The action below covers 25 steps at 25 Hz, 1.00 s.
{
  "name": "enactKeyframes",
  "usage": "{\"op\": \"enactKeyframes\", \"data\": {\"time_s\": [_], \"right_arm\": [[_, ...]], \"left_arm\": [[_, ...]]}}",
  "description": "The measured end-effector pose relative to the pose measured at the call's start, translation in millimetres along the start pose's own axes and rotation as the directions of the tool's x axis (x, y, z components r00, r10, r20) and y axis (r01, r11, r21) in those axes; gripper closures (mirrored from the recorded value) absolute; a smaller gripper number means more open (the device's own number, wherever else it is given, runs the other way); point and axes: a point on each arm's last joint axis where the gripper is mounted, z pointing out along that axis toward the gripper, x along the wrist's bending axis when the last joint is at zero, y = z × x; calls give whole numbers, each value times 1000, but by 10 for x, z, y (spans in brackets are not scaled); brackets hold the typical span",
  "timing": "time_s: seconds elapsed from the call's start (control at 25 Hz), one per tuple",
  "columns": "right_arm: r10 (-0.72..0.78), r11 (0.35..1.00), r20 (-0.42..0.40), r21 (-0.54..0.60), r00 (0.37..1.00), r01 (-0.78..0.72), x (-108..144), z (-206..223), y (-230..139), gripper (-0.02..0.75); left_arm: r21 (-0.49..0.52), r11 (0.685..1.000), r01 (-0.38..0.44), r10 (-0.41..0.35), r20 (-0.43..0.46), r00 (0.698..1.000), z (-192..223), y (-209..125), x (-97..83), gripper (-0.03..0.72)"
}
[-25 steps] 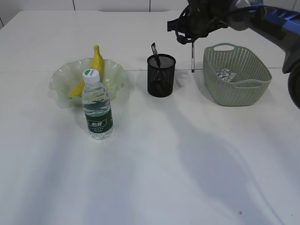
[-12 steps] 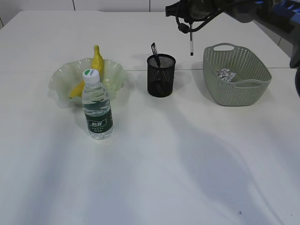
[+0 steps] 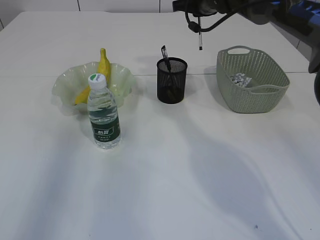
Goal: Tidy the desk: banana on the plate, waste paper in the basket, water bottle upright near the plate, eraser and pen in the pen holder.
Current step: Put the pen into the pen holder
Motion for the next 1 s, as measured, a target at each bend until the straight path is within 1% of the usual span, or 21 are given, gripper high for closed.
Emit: {"op": "enactKeyframes", "data": {"time_s": [0.16,0.4,0.52,0.84,1.0], "right_arm": [[-10,998,-30,-59,999,9,37,-5,53,681],[-50,991,-88,-126,995,38,246,-71,108,681],[-59,989,-100,-143,993,45,299,-90,121,681],[-76,984,-106,-169,991,58,314,-97,142,681],[-97,981,-135,-183,986,71,372,-60,73,682]], "left_arm": [[0,1000,0,0,0,1000,0,0,0,276],[-1,1000,0,0,2,1000,0,1,-2,276],[-1,1000,0,0,2,1000,0,1,-2,276],[-7,1000,0,0,17,1000,0,6,-15,276],[-9,1000,0,0,23,1000,0,9,-21,276]]}}
